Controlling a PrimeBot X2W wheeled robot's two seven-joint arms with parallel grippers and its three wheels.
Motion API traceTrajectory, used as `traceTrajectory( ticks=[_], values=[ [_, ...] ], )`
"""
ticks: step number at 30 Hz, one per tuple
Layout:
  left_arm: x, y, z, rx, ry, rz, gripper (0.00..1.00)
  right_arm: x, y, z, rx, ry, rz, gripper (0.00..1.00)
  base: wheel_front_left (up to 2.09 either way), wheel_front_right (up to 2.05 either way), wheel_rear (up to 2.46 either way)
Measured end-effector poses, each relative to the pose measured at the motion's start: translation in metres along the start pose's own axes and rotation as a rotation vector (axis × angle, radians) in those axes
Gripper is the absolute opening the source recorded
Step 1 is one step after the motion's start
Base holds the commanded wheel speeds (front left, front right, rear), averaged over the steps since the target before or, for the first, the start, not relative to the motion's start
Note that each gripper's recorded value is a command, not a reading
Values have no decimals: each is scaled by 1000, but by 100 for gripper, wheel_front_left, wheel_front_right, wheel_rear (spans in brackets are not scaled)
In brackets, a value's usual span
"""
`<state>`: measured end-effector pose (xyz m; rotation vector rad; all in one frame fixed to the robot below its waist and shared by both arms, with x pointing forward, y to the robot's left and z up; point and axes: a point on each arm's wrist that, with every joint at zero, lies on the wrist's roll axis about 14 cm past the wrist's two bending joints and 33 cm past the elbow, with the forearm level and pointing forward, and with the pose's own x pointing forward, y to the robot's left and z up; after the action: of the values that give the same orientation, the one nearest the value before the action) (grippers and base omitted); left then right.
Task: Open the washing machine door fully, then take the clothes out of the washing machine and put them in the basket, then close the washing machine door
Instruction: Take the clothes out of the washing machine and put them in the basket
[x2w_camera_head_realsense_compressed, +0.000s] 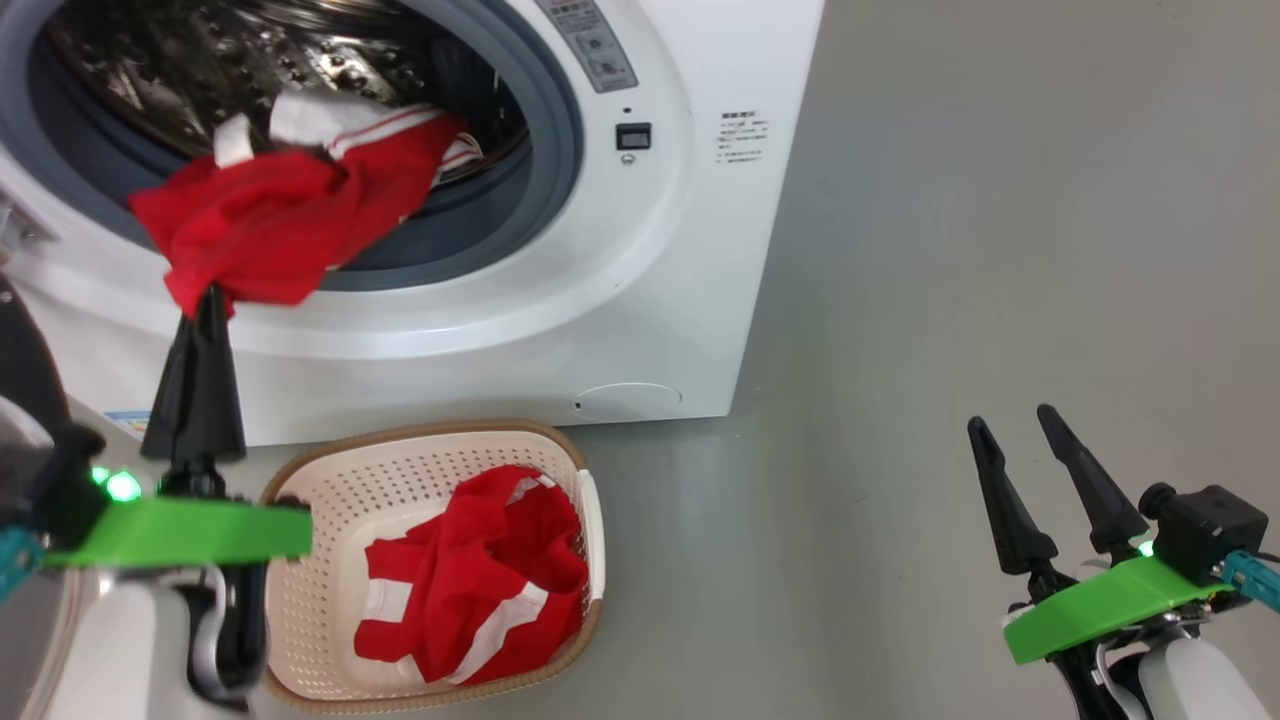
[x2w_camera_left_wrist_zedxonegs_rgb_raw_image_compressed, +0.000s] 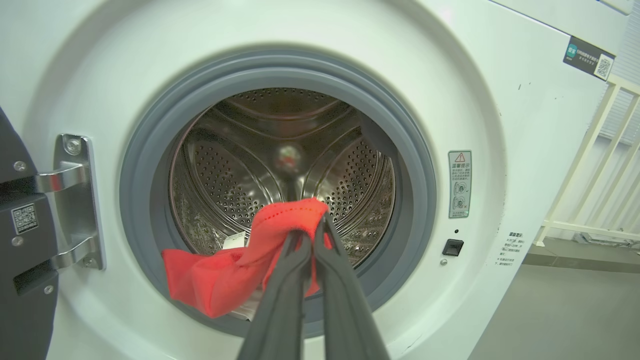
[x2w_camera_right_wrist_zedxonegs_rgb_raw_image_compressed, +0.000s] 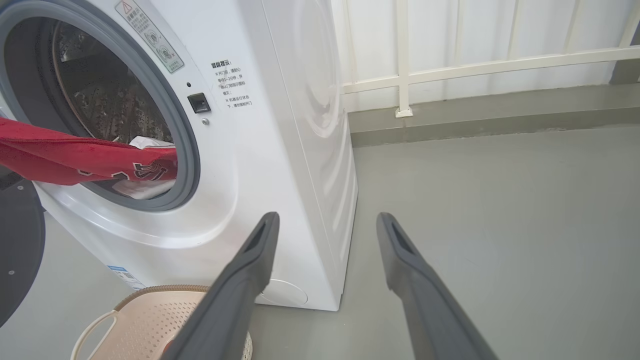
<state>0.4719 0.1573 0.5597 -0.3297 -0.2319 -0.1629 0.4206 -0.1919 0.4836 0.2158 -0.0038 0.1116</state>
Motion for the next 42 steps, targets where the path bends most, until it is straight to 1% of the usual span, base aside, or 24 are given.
traceTrajectory(
  ticks=[3, 9, 14, 19, 21, 24, 26, 27, 29, 32, 36, 39, 42],
  values=[
    [-11, 0, 7, 4, -12, 14, 0, 0, 2, -2, 2, 4, 6, 100, 0, 0, 0],
    [-33, -4, 43, 15, -94, 39, 0, 5, 9, -2, 5, 3, 26, 100, 0, 0, 0],
    [-44, -16, 79, 30, -184, 23, 0, 9, 11, -5, 4, 9, 38, 100, 0, 0, 0],
    [-51, -28, 110, 76, -267, 3, 0, 12, 13, -8, 4, 15, 46, 100, 0, 0, 0],
    [-52, -33, 117, 91, -279, -12, 0, 12, 14, -8, 4, 16, 47, 100, 0, 0, 0],
    [-52, -36, 121, 85, -294, -13, 0, 12, 13, -9, 4, 18, 47, 100, 0, 0, 0],
    [-53, -32, 114, 81, -269, 5, 0, 13, 13, -9, 5, 20, 46, 100, 0, 0, 0],
    [-53, -29, 107, 63, -250, 15, 0, 13, 13, -10, 5, 21, 45, 100, 0, 0, 0],
    [-51, -24, 89, 54, -197, 31, 0, 13, 11, -11, 5, 24, 42, 100, 0, 0, 0],
    [-49, -17, 58, 10, -114, 59, 0, 13, 9, -13, 5, 28, 34, 100, 0, 0, 0],
    [-53, -12, -1, -27, 48, 68, 0, 13, 6, -15, 5, 34, 25, 100, 0, 0, 0],
    [-64, -8, -52, -19, 200, 69, 0, 13, 5, -15, 9, 33, 21, 100, 0, 0, 0],
    [-75, -5, -98, -40, 334, 89, 0, 15, 6, -14, 11, 26, 21, 100, 0, 0, 0]
  ],
)
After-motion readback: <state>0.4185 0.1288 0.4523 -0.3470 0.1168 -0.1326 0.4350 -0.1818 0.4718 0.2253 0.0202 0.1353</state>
